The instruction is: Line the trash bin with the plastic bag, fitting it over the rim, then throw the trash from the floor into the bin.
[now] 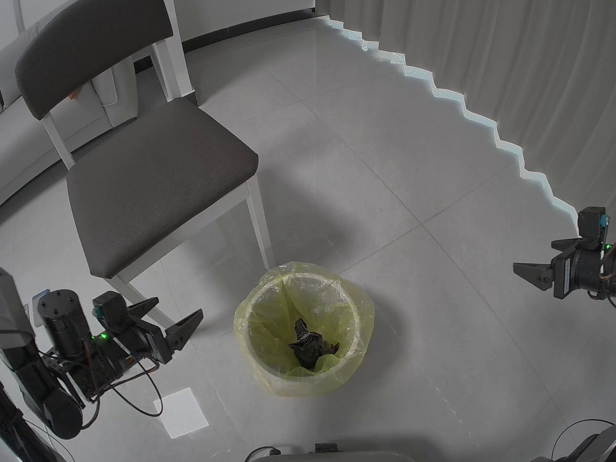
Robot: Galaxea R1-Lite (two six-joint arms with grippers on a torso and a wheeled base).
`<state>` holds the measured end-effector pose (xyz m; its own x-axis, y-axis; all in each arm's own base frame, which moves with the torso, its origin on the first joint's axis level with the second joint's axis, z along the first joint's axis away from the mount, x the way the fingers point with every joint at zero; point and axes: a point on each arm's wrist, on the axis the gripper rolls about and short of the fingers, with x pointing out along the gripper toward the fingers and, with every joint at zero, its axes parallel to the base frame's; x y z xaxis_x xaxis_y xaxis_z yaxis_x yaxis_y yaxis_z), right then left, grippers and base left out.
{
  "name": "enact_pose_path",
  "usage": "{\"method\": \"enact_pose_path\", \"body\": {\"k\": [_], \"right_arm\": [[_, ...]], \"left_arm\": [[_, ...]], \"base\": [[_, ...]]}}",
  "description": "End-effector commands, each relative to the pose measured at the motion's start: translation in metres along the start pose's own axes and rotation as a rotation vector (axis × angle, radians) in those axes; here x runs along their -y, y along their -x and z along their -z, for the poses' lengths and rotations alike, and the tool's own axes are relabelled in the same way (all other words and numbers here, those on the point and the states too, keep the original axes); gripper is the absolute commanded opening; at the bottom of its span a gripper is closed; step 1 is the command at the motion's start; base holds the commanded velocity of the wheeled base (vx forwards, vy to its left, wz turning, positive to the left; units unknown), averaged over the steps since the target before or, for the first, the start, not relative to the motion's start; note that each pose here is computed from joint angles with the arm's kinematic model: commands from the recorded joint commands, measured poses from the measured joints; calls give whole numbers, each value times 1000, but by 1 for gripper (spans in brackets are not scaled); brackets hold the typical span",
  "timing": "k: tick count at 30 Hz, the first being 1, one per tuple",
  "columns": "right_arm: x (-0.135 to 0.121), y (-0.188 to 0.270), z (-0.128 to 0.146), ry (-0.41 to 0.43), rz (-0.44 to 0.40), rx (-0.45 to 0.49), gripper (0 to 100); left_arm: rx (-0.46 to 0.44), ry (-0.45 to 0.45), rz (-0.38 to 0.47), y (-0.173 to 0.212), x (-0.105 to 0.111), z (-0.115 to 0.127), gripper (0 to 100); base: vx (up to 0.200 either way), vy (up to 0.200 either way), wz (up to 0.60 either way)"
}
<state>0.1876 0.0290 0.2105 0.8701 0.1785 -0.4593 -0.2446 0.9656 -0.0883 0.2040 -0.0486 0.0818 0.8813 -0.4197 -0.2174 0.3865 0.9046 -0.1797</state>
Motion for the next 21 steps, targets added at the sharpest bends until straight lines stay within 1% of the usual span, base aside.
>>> {"method": "enact_pose_path", "body": {"k": [1, 2, 4, 6, 7, 9, 11, 12, 13, 15, 21], "right_arm": [[-20, -55, 11, 28, -80, -72, 100], [-20, -57, 11, 31, -82, -75, 100], [-26, -66, 9, 43, -102, -88, 100], [-29, -74, 8, 47, -112, -100, 100], [-36, -91, 6, 52, -127, -122, 100], [-40, -111, 6, 47, -128, -139, 100], [-44, -141, 7, 8, -137, -146, 100], [-45, -147, 8, -2, -137, -146, 100], [-47, -165, 12, -43, -145, -155, 100], [-51, -194, 25, -78, -164, -188, 100], [-59, -262, 58, -99, -221, -244, 100]], "left_arm": [[-197, -32, -51, -60, -13, 52, 100], [-204, -34, -53, -64, -14, 55, 100], [-205, -35, -71, -85, -26, 65, 100], [-198, -34, -75, -90, -29, 66, 100], [-182, -32, -72, -91, -31, 63, 100], [-162, -30, -81, -89, -35, 57, 100], [-129, -35, -73, -82, -35, 46, 100], [-121, -36, -72, -80, -35, 43, 100], [-97, -39, -66, -73, -33, 35, 100], [-70, -44, -61, -64, -30, 25, 100], [-24, -53, -61, -44, -23, 10, 100]], "base": [[0, 0, 0], [0, 0, 0], [0, 0, 0], [0, 0, 0], [0, 0, 0], [0, 0, 0], [0, 0, 0], [0, 0, 0], [0, 0, 0], [0, 0, 0], [0, 0, 0]]}}
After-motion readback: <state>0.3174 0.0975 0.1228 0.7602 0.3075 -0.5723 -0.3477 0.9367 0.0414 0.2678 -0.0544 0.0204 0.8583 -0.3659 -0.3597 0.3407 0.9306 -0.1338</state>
